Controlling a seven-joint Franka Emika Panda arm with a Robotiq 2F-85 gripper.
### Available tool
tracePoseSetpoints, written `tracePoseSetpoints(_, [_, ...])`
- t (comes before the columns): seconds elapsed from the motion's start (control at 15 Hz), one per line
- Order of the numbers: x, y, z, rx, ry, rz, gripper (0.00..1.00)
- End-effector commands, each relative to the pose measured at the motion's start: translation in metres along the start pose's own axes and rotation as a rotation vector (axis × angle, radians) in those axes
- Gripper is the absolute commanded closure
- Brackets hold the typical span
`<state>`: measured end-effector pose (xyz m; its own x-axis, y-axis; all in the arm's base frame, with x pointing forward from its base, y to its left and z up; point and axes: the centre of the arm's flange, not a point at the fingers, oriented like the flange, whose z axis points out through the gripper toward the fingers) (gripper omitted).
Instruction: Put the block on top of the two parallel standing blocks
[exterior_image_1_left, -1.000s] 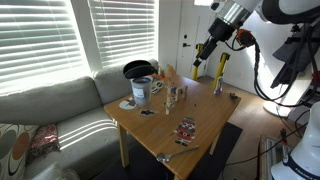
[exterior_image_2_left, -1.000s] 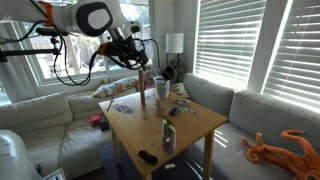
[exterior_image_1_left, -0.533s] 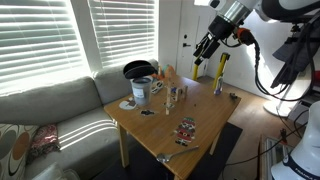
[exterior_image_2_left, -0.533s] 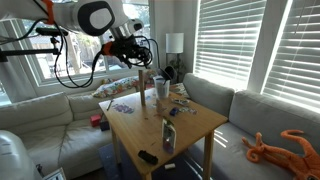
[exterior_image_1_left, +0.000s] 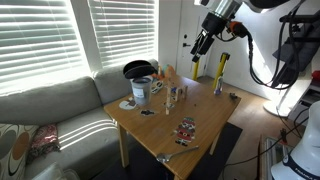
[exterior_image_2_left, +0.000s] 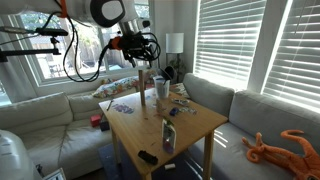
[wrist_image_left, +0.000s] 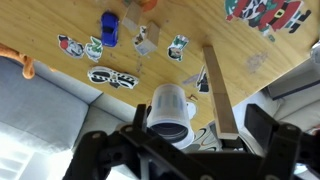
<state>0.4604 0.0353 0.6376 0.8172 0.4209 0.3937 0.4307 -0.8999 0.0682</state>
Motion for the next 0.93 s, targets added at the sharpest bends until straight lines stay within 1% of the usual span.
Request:
tracePoseSetpoints(0.0, [0.015, -0.023, 0.005, 0.041, -0.087, 0.132, 0.00])
tracePoseSetpoints(0.07, [0.014, -0.024, 0.004, 0.056, -0.082, 0.166, 0.00])
tracePoseSetpoints(0.13, [0.007, -0.021, 0.011, 0.030, -0.069, 0.097, 0.00])
tracePoseSetpoints(0.4, [0.009, -0.024, 0.011, 0.036, -0.076, 0.138, 0.00])
tracePoseSetpoints(0.6, [0.033, -0.036, 0.026, 0.072, -0.018, 0.225, 0.00])
tracePoseSetpoints(0.67, [0.038, -0.041, 0.031, 0.070, -0.003, 0.246, 0.00])
tracePoseSetpoints(0.73, [0.040, -0.046, 0.038, 0.074, 0.009, 0.239, 0.00])
tracePoseSetpoints(0.87, [0.037, -0.056, 0.056, 0.049, -0.012, 0.179, 0.00])
